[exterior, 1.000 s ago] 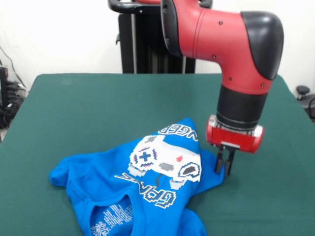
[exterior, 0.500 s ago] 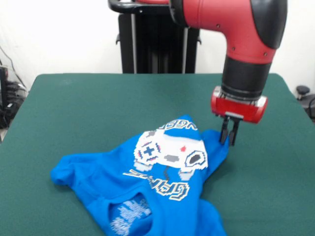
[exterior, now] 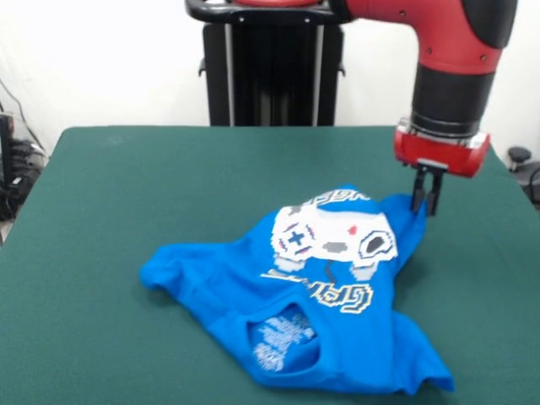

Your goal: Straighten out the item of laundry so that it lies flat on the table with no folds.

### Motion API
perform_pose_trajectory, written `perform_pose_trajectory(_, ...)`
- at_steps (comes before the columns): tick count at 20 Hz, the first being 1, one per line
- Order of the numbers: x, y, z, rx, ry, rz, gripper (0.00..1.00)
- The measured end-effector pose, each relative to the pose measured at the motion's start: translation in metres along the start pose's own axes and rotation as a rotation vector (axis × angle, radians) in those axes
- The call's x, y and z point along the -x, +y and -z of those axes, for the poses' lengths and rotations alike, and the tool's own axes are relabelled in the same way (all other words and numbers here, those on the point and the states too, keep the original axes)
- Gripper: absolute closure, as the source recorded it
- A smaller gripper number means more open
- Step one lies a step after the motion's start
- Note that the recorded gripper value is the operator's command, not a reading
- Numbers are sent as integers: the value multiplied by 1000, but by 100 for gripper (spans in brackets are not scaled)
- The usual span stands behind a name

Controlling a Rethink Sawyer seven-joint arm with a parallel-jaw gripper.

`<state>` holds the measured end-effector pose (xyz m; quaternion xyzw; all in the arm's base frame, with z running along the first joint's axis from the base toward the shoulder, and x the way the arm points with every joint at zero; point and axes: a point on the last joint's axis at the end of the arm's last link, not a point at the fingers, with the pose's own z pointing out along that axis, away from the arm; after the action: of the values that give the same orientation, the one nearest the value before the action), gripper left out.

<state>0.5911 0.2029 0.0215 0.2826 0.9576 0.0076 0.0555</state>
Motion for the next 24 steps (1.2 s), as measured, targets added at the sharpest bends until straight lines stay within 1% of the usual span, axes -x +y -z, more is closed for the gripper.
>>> perform_pose_trajectory(1,-7,5,3,11,13,-19,100)
perform_pose_trajectory(4,-14,11,8,21,27,-36,100)
perform_pose_trajectory(8,-27,22,21,27,52,-33,100)
perform_pose_trajectory(11,-39,27,35,8,79,-8,100)
perform_pose_trajectory(12,-42,27,44,-7,94,17,100)
perform_pose_trajectory(14,-41,23,57,-33,113,56,100)
perform_pose_trajectory(16,-33,18,66,-57,122,83,100)
perform_pose_trajectory(17,-18,10,78,-81,121,101,100)
perform_pose_trajectory(19,2,0,89,-103,107,113,100)
perform_pose_trajectory(21,14,-5,95,-114,93,117,100)
perform_pose_trajectory(23,36,-13,106,-124,60,120,100)
perform_pose_trajectory(24,57,-20,115,-125,28,118,100)
